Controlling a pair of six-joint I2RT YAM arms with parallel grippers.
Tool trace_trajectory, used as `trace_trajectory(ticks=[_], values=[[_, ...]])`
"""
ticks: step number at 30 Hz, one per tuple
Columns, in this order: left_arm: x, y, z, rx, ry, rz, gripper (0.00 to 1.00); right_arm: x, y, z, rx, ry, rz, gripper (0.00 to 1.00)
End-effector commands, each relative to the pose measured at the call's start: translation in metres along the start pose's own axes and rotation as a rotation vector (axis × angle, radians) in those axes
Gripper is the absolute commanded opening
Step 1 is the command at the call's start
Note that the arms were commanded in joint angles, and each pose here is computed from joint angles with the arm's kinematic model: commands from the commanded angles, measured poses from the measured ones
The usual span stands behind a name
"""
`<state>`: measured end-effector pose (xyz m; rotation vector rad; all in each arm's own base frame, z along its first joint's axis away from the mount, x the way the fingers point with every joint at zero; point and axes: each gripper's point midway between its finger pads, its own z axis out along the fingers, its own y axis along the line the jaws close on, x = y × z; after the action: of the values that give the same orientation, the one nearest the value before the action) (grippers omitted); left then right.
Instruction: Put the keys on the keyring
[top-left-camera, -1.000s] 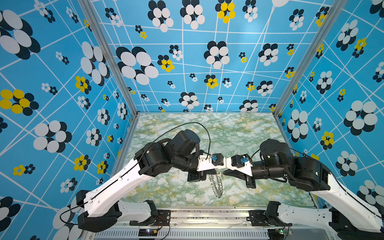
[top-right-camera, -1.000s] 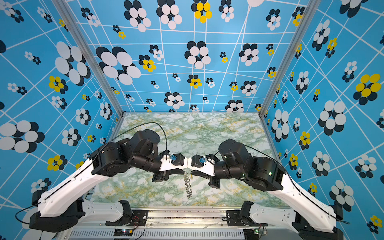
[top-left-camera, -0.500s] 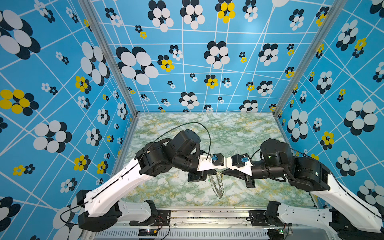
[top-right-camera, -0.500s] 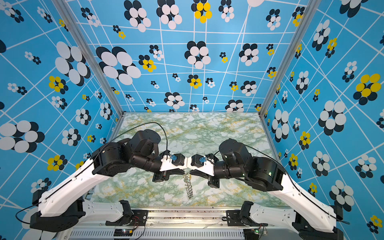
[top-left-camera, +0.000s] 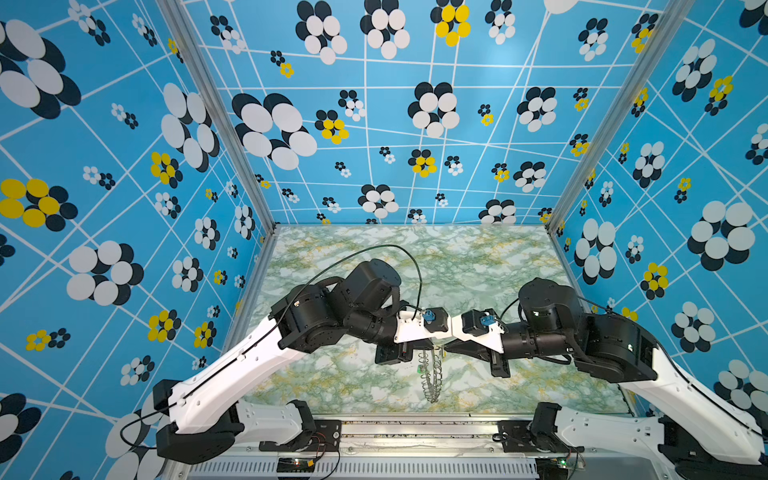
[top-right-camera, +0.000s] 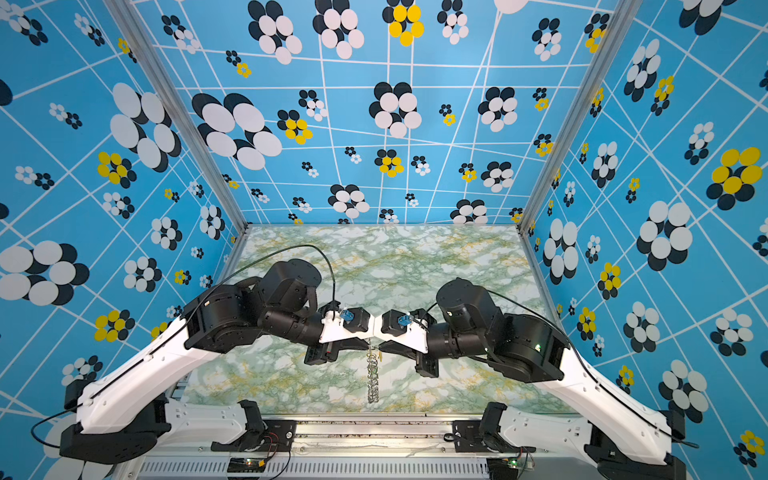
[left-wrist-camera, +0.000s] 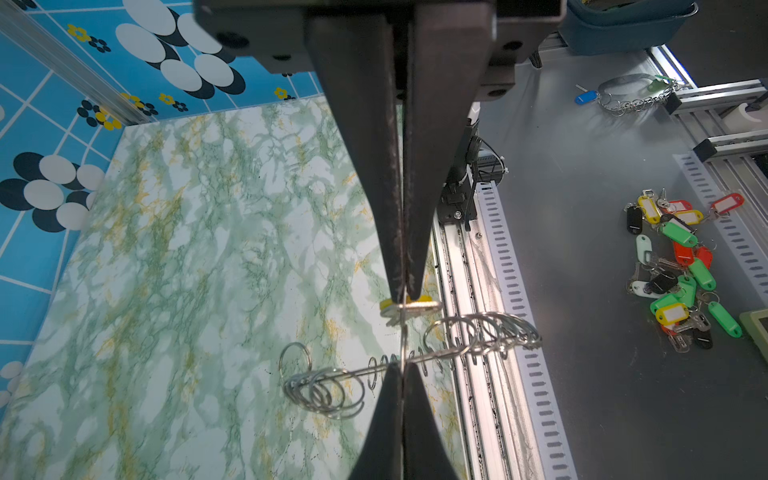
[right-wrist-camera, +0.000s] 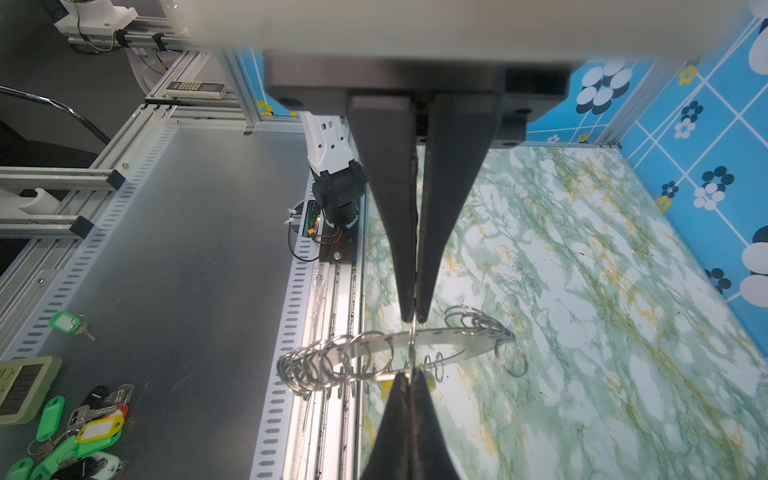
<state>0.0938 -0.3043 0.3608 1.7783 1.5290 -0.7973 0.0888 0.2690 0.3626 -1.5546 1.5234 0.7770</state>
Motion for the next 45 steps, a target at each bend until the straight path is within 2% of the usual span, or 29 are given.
trace_trajectory(ticks=[1,14,18,25,45], values=[[-0.020,-0.001,-0.010,-0.005,-0.066,0.029,0.00,-0.004,0.009,0.000,-0.045,-0.024,0.011,0.00],[-0.022,-0.001,-0.012,-0.010,-0.074,0.031,0.00,-0.004,0.011,0.005,-0.070,-0.024,0.023,0.00],[-0.020,-0.002,-0.012,-0.008,-0.073,0.027,0.00,-0.004,0.001,-0.004,0.017,-0.039,0.010,0.00],[-0.021,-0.003,-0.012,-0.003,-0.074,0.027,0.00,-0.005,-0.004,-0.009,0.055,-0.059,0.009,0.00],[-0.026,-0.002,-0.014,-0.006,-0.090,0.036,0.00,-0.005,0.003,0.003,-0.013,-0.052,0.029,0.00]])
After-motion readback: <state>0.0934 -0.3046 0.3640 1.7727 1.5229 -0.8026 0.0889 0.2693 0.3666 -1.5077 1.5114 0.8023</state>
